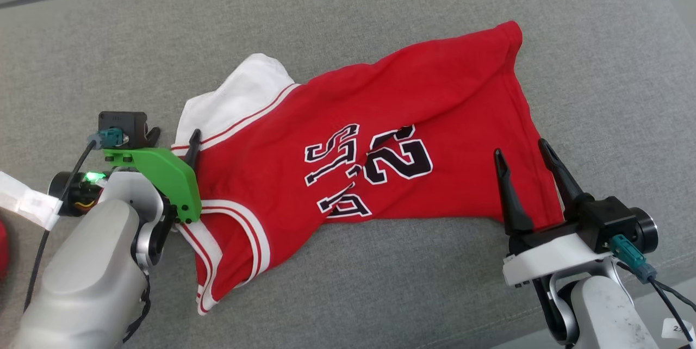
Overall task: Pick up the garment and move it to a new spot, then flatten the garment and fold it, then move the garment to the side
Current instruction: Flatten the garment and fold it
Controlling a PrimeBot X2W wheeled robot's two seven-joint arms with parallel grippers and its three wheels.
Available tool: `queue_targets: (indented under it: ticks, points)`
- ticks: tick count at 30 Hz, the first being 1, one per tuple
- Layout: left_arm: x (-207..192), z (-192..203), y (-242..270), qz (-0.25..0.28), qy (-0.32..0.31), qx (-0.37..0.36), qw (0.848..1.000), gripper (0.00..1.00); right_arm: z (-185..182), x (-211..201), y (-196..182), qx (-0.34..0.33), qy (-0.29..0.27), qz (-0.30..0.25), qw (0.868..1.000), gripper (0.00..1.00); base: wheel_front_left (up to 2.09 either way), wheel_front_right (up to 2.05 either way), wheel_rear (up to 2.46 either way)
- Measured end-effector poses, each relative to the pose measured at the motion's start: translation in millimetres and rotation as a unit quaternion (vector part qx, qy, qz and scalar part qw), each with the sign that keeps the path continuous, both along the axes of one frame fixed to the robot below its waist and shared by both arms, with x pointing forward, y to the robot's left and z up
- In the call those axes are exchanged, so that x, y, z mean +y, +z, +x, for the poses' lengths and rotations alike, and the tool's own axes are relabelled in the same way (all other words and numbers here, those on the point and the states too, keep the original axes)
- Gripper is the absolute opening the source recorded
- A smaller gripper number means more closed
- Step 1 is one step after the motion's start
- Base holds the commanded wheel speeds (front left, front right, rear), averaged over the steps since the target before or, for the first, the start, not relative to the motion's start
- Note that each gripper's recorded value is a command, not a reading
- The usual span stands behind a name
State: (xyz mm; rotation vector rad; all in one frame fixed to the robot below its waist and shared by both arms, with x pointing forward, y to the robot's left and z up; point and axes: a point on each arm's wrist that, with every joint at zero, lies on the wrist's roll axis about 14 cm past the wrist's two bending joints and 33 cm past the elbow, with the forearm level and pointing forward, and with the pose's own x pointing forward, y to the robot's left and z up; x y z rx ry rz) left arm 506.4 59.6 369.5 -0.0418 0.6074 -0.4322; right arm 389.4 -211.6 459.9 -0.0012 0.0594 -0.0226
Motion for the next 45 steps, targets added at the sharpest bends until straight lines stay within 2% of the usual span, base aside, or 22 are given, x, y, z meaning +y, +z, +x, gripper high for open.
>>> queue_targets:
  ticks: [4,5,6,9,12,15,17,22,25,26,27,28,34,38,45]
  points:
    - [-6,7,-13,0.005,-0.005,-0.002,1.000,1.00,-2,-7,-6,0.010,-0.010,-0.003,1.000,1.00,0.00,0.00,0.00]
    - [-9,7,-13,0.001,-0.009,-0.004,1.000,0.36,-3,-8,-6,0.010,-0.012,-0.004,1.000,1.00,0.00,0.00,0.00]
    - [-11,6,-13,-0.003,-0.016,-0.006,1.000,0.00,-3,-9,-6,0.011,-0.013,-0.004,1.000,1.00,0.00,0.00,0.00]
    - [-18,8,0,-0.010,-0.036,-0.044,0.998,0.00,-4,-7,-3,0.007,-0.011,-0.003,1.000,1.00,0.00,0.00,0.00]
    - [-27,18,33,-0.015,-0.049,-0.125,0.991,0.00,-5,-4,1,0.000,-0.007,0.000,1.000,1.00,0.00,0.00,0.00]
    - [-40,13,54,-0.032,-0.062,-0.160,0.985,0.00,-6,-3,4,-0.005,-0.006,0.001,1.000,1.00,0.00,0.00,0.00]
    - [-48,-1,55,-0.041,-0.077,-0.157,0.984,0.00,-6,-2,5,-0.006,-0.004,0.003,1.000,1.00,0.00,0.00,0.00]
    - [-68,-68,34,-0.050,-0.132,-0.102,0.985,0.00,-5,0,6,-0.009,-0.002,0.005,1.000,1.00,0.00,0.00,0.00]
    - [-73,-102,23,-0.069,-0.134,-0.060,0.987,0.00,-3,3,5,-0.008,0.003,0.006,1.000,1.00,0.00,0.00,0.00]
    - [-71,-107,22,-0.069,-0.130,-0.055,0.988,0.28,-2,4,5,-0.008,0.005,0.007,1.000,1.00,0.00,0.00,0.00]
    - [-69,-112,19,-0.067,-0.128,-0.048,0.988,0.94,-2,6,4,-0.007,0.008,0.008,1.000,1.00,0.00,0.00,0.00]
    - [-68,-115,20,-0.070,-0.122,-0.046,0.989,1.00,-1,8,4,-0.007,0.010,0.008,1.000,1.00,0.00,0.00,0.00]
    - [-73,-122,44,-0.099,-0.103,-0.063,0.988,1.00,-3,12,8,-0.013,0.016,0.009,1.000,1.00,0.00,0.00,0.00]
    - [-70,-111,78,-0.120,-0.076,-0.101,0.985,1.00,-7,12,13,-0.020,0.015,0.007,1.000,1.00,0.00,0.00,0.00]
    - [-42,-74,85,-0.075,-0.037,-0.120,0.989,1.00,-10,13,15,-0.021,0.017,0.007,1.000,1.00,0.00,0.00,0.00]
